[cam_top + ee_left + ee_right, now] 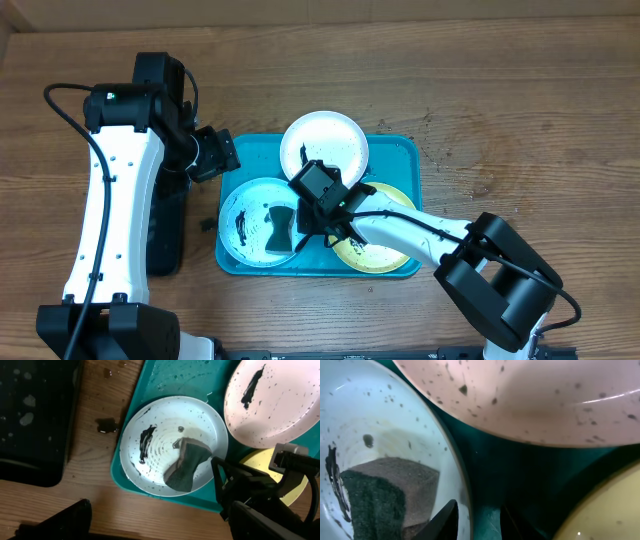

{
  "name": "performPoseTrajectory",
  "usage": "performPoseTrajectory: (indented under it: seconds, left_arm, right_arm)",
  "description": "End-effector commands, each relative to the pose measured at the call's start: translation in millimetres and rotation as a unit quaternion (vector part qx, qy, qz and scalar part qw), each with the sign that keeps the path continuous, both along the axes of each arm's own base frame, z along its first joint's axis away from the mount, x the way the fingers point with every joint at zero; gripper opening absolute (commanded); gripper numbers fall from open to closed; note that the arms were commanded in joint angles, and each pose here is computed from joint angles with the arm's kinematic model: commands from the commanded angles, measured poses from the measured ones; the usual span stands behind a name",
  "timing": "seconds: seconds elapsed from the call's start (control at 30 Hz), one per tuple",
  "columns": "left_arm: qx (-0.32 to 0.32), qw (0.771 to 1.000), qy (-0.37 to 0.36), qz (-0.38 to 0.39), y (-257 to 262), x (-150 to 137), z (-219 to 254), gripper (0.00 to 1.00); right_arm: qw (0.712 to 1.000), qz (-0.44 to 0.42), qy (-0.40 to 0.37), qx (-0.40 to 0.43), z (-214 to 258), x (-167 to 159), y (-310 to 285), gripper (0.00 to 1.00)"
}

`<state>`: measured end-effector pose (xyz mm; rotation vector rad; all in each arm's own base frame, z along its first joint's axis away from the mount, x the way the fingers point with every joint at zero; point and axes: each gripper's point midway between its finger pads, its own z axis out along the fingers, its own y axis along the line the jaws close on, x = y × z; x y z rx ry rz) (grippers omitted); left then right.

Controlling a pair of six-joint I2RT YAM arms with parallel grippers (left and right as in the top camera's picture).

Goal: Clean dirty plates on tray and stack at the side
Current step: 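Hold the plate with the right gripper and scrub it with the sponge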

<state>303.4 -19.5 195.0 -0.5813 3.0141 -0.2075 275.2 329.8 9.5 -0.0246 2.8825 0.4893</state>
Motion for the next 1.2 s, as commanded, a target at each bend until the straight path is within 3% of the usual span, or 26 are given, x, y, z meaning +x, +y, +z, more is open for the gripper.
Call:
performPoseTrajectory:
  seconds: [0.0,0.2,0.3,0.4,0.5,0.77,1.17]
  left_arm:
    - [-0.009,1.0,0.002,-0.028,-3.7,-0.3,-1.4,0.75]
    - [-0.03,0.998,0.032,-0.049,-16.9,-12.8,-20.8,0.59]
    - [-0.042,0.995,0.06,-0.06,-25.4,-24.7,-43.3,0.6]
    - [-0.095,0.987,0.071,-0.105,-48.9,-35.4,-66.2,0.65]
    - [-0.125,0.982,0.073,-0.122,-63.8,-41.7,-86.6,0.64]
    - [-0.124,0.979,0.053,-0.154,-78.6,-44.9,-127.6,0.5]
    - [-0.109,0.976,0.038,-0.186,-98.5,-39.3,-158.3,0.55]
  right_arm:
    - [1.0,0.003,0.014,-0.004,-8.2,-5.7,-1.8,0.22]
    - [1.0,0.003,0.014,-0.004,-8.2,-5.7,-1.8,0.16]
    - [1.0,0.003,0.014,-0.004,-8.2,-5.8,-1.8,0.16]
    - [1.0,0.003,0.014,-0.004,-8.2,-5.7,-1.8,0.17]
    - [1.0,0.003,0.014,-0.004,-8.2,-5.8,-1.7,0.17]
    - [1.0,0.003,0.014,-0.004,-8.2,-5.8,-1.7,0.17]
    - [1.0,0.003,0.015,-0.005,-8.5,-6.3,-2.3,0.17]
